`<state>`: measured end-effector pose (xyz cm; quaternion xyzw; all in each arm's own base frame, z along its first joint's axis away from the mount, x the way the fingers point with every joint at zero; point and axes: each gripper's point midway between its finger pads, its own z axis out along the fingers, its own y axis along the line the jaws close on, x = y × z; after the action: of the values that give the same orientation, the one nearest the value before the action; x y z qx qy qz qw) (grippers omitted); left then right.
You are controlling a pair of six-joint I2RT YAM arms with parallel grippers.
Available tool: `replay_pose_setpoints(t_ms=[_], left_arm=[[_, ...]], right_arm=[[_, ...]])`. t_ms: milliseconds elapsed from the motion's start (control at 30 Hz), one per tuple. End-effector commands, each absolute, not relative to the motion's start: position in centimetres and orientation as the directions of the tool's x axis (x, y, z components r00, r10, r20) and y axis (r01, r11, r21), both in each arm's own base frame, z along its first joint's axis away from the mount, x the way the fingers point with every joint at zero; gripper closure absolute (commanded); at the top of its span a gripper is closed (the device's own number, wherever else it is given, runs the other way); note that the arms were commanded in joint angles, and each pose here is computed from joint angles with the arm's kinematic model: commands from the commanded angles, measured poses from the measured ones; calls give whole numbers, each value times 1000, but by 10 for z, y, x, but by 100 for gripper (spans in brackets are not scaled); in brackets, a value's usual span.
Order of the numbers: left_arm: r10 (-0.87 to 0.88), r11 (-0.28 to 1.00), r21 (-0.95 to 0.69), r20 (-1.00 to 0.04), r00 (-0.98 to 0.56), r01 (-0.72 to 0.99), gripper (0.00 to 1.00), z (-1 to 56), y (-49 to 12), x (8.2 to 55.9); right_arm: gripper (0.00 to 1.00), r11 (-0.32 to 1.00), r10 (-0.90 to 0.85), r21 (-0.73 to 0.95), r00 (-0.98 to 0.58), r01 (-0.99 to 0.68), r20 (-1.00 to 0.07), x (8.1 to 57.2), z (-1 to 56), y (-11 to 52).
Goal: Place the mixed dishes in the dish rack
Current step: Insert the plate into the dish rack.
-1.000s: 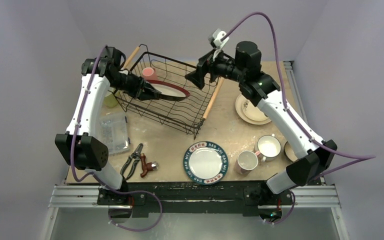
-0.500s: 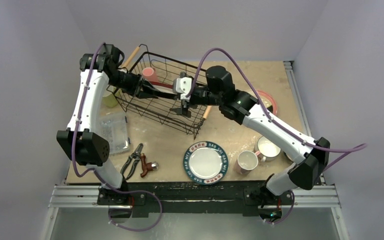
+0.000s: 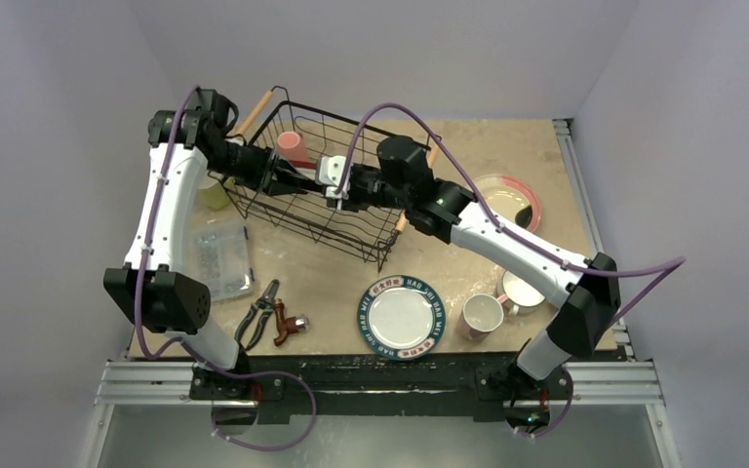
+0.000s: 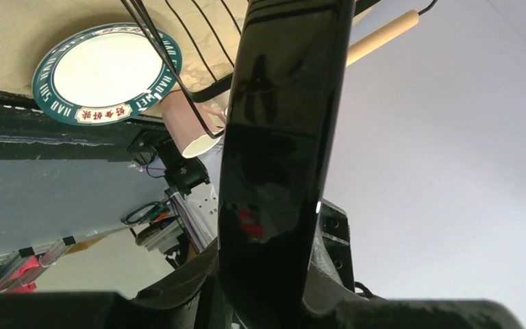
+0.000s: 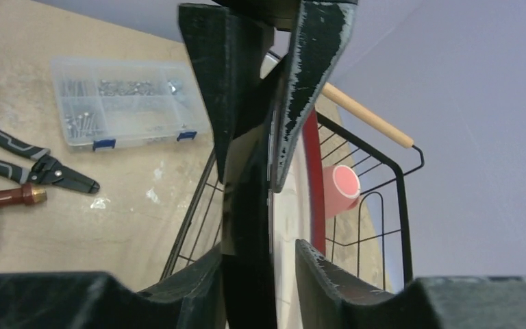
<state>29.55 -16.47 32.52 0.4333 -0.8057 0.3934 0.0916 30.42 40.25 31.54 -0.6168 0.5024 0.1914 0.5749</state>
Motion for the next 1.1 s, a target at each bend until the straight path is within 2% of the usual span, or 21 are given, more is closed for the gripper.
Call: replay_pose_setpoints(t_ms=[0,67,167,200,267,367,400,467,567,800,1067], left_arm=[[-561,106,-448,710,-425,-888,100,377,-178,270],[-563,103,-459,704,-432,-882,100,375,-178,270],[-552,93,-515,686,-474,-852,100,377,-179,276],[-552,93,-522,682,-480,-848,90,377,-179,276],[-562,103,-541,660,-498,-835,62,378,-178,275],[-583,143,-575,609,-538,-805,27,380,-175,275],[-589,160,-583,591,-551,-796,19,381,-173,275],[-606,195,-606,544,-580,-771,10,386,-168,277],[-645,238,-648,452,-616,-724,7,393,-156,283],[-664,311,-770,243,-707,-557,7,411,-137,297],[-635,358,-823,132,-761,-441,7,420,-135,302]], right_arm=[[73,296,-378,-533,415,-792,-827,327,344,405],[99,301,-380,-527,406,-795,-831,331,344,408],[100,288,-348,-496,393,-819,-851,329,345,413],[100,290,-332,-486,390,-824,-859,330,347,412],[100,278,-306,-464,381,-841,-873,332,349,409],[100,266,-275,-440,369,-858,-888,341,352,400],[100,269,-264,-421,354,-866,-897,345,353,397],[100,253,-255,-400,337,-881,-906,354,350,390],[100,274,-254,-377,312,-885,-916,370,347,378],[100,390,-280,-282,179,-877,-943,435,343,349],[100,411,-271,-183,72,-893,-960,473,322,335]])
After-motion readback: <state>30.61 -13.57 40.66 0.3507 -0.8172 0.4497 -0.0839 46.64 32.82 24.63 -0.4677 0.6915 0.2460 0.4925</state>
